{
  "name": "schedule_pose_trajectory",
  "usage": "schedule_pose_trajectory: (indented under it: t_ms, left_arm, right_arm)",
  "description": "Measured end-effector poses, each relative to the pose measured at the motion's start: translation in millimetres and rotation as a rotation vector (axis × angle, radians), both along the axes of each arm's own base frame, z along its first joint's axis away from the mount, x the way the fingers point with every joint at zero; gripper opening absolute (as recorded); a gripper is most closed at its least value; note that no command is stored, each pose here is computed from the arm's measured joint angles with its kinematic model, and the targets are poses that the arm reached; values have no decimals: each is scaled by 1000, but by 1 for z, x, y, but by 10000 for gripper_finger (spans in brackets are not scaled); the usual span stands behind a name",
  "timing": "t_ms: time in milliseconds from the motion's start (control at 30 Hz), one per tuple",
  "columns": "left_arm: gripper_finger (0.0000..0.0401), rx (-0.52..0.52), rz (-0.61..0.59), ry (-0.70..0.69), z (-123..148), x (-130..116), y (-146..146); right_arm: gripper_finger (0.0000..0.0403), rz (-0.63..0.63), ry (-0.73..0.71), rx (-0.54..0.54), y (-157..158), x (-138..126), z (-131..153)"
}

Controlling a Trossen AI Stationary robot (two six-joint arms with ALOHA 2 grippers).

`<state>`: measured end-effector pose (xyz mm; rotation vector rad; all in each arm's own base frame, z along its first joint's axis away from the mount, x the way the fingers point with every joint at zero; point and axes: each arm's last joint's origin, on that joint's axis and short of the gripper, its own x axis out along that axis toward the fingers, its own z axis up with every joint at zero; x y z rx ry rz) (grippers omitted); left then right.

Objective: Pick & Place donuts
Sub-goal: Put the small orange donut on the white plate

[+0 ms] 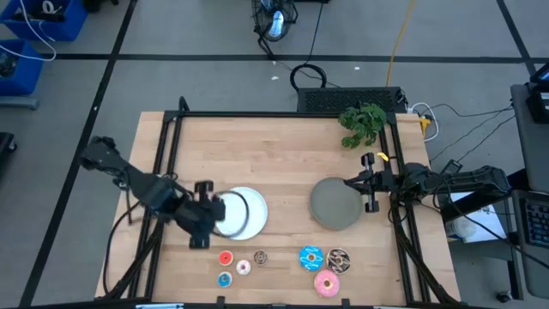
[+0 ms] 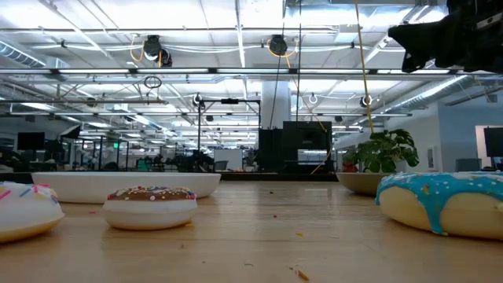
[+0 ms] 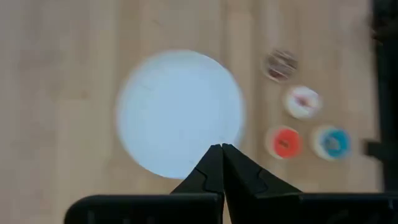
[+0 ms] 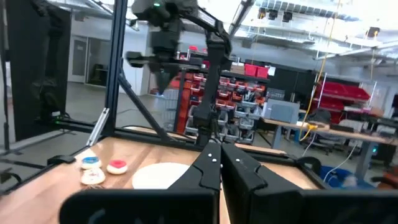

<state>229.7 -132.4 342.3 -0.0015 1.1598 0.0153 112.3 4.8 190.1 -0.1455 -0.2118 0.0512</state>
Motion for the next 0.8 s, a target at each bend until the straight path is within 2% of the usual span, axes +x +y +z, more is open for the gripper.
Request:
schedule_pose_trajectory:
  t_ms: [133,267,500,800]
  left_arm:
    - [8,-3,45,138,-6,16,-20]
    - [4,25,35,237,-11,28,-41]
    - [4,24,-31,216,-8,43,-70]
    - [4,29,-50,234,-13,37,-81]
  right_arm:
    - [0,7,-2,31,0,0,0]
    - [0,5,-4,33,0,0,1]
    - [0,4,-16,34,0,0,2]
    - [0,16,-69,83,0,-2,7]
